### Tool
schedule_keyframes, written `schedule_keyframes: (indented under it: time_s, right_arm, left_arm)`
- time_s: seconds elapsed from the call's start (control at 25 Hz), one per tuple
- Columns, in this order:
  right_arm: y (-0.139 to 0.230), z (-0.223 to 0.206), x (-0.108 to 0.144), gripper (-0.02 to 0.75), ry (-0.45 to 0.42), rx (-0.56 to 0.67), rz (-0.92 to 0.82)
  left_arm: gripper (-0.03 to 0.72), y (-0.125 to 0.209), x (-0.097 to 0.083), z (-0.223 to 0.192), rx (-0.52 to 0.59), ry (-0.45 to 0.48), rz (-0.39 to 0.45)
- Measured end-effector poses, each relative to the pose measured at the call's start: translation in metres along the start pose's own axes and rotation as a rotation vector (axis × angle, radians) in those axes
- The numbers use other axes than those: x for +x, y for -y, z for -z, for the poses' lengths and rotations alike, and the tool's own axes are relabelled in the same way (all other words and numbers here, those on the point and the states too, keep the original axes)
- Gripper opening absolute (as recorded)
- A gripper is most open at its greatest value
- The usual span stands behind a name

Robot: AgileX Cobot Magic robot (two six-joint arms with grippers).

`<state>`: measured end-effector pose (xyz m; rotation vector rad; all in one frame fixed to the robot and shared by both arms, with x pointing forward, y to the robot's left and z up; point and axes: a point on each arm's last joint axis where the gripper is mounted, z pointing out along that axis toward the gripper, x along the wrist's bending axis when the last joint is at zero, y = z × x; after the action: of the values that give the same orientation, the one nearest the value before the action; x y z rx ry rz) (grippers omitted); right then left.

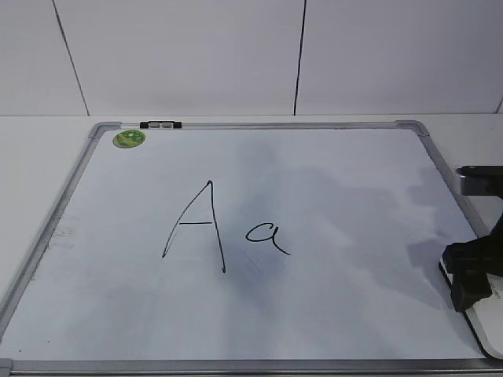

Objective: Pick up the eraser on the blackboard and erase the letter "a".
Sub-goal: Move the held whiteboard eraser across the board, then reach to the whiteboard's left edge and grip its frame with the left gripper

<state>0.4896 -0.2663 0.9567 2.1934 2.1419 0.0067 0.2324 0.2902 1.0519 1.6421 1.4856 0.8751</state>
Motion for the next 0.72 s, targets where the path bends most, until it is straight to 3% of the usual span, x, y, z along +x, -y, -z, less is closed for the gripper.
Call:
schedule_keyframes:
  time_s: [0.48, 0.72]
  right_arm:
    - [-0.0008, -0.0024, -0.0016, 0.666, 0.021, 0.004, 0.0]
    - [-0.001, -0.0024, -0.0016, 0.613, 0.021, 0.002, -0.002]
  left_arm:
    - [0.235, 0.0, 0.0, 0.0, 0.0, 0.0, 0.0]
    - [0.235, 0.0, 0.0, 0.0, 0.0, 0.0, 0.0]
